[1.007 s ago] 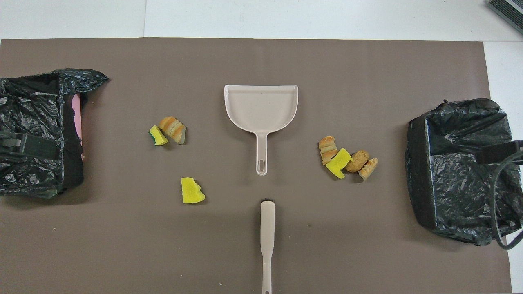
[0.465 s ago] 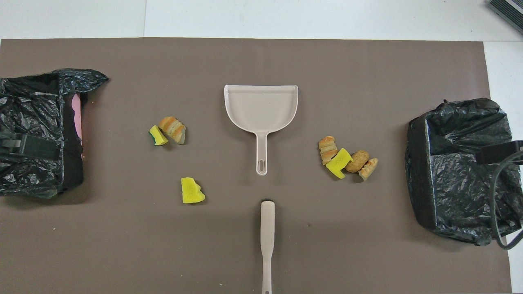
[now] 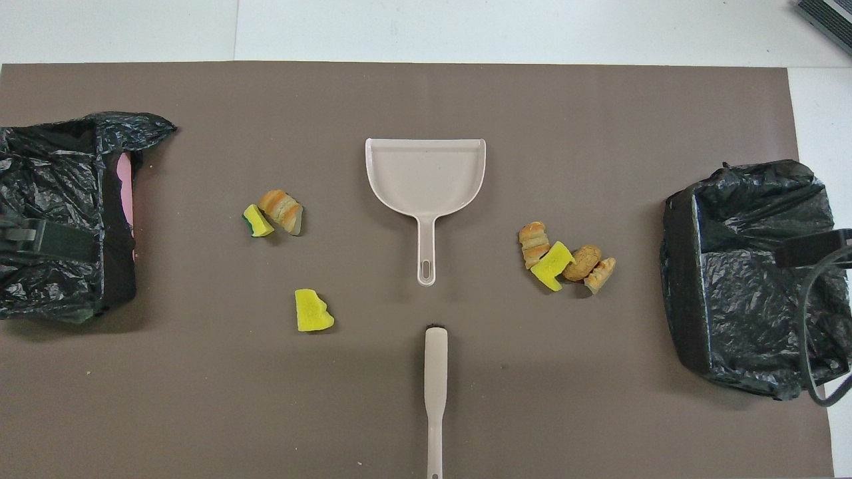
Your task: Sweep and dump trash in bin
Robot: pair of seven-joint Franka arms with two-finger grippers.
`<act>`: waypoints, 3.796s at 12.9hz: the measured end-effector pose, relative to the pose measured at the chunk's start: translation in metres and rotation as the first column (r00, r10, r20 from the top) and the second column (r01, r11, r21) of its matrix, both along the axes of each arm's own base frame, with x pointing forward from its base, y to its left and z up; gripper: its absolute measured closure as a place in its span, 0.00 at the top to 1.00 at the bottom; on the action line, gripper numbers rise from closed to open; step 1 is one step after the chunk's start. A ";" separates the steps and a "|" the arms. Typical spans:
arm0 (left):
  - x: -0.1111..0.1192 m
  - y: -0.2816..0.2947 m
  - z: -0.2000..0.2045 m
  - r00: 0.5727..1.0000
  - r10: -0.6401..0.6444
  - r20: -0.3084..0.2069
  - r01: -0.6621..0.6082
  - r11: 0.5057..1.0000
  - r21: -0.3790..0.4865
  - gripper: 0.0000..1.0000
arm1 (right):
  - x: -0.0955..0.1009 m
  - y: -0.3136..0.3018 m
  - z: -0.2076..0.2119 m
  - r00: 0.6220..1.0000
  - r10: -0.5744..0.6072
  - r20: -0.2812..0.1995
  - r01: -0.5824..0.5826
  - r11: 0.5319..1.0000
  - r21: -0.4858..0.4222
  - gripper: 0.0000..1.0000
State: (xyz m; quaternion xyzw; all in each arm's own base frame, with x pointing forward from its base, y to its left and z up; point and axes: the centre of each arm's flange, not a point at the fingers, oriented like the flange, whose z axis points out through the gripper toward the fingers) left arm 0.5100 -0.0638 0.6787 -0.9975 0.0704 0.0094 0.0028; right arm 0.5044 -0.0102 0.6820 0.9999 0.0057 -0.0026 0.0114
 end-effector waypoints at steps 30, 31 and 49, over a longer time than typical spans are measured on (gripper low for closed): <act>-0.236 -0.351 -0.243 0.975 -0.215 -0.053 0.215 0.977 -0.013 1.00 | -0.002 0.015 0.000 1.000 0.027 -0.005 -0.027 1.000 -0.002 1.00; -0.250 -0.357 -0.259 0.975 -0.217 -0.048 0.217 0.976 -0.007 1.00 | -0.002 0.019 0.000 0.999 0.034 -0.005 -0.034 0.999 -0.002 1.00; -0.296 -0.375 -0.330 0.986 -0.121 -0.113 0.121 0.993 -0.010 0.91 | 0.099 0.155 -0.139 0.998 -0.041 0.049 0.035 0.993 0.109 1.00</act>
